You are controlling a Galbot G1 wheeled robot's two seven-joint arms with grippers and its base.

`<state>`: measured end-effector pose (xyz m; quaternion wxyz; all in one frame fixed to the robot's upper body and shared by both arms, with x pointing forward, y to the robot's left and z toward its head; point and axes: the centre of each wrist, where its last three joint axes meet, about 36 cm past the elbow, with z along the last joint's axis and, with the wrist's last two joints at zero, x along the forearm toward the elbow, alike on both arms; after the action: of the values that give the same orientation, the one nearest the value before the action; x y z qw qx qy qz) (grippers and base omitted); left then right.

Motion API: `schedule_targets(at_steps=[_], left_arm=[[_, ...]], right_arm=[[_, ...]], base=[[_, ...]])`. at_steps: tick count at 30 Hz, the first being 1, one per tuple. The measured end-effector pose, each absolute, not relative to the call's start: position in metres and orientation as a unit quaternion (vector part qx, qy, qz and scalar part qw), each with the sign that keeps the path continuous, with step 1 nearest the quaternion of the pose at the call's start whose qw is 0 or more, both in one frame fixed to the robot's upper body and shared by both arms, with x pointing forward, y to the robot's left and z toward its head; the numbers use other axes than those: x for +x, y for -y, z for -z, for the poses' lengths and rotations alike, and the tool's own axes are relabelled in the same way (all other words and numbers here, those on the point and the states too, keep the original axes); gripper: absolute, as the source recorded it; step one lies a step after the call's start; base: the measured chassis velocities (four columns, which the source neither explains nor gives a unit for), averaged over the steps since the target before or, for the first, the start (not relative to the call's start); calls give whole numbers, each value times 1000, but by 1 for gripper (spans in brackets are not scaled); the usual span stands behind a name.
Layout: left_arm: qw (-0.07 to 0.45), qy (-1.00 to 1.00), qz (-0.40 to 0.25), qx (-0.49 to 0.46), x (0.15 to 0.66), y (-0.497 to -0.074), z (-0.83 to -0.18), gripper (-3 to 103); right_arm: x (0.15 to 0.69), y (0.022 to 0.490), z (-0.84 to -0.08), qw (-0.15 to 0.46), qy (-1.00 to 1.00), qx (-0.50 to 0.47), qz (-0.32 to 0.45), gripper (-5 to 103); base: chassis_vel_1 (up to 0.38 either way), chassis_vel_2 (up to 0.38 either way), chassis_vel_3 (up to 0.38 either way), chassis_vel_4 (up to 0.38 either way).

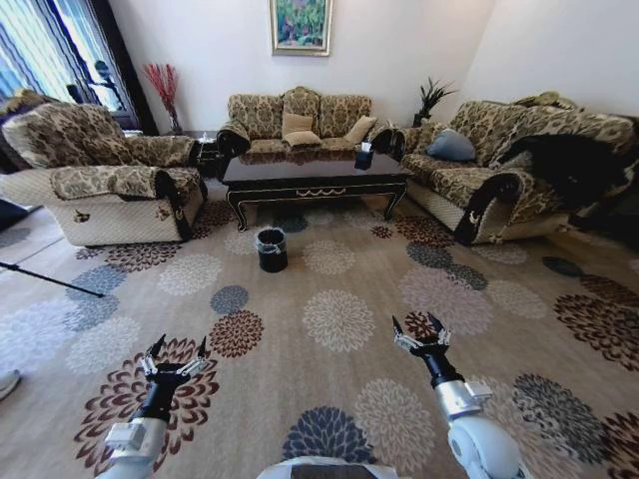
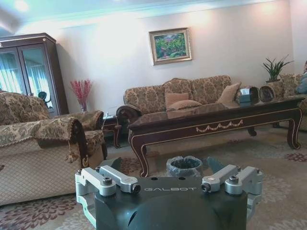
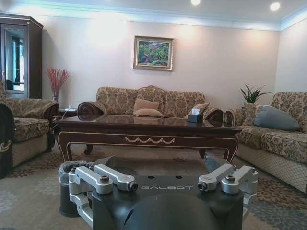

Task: Move to the front of the table and pick up the trash from the floor, then place it into the trash bin.

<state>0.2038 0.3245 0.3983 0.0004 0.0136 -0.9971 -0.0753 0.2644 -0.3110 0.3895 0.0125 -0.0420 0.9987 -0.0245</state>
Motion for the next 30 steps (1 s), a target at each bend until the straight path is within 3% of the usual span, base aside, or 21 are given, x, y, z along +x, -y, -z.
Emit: schedule_targets(at_steps=[30], left_arm=[[0,997,75,14,204,-325,-398,100]], right_arm=[[264,311,-389,12,-999,-42,24,100]], base=[[0,0,0,0]])
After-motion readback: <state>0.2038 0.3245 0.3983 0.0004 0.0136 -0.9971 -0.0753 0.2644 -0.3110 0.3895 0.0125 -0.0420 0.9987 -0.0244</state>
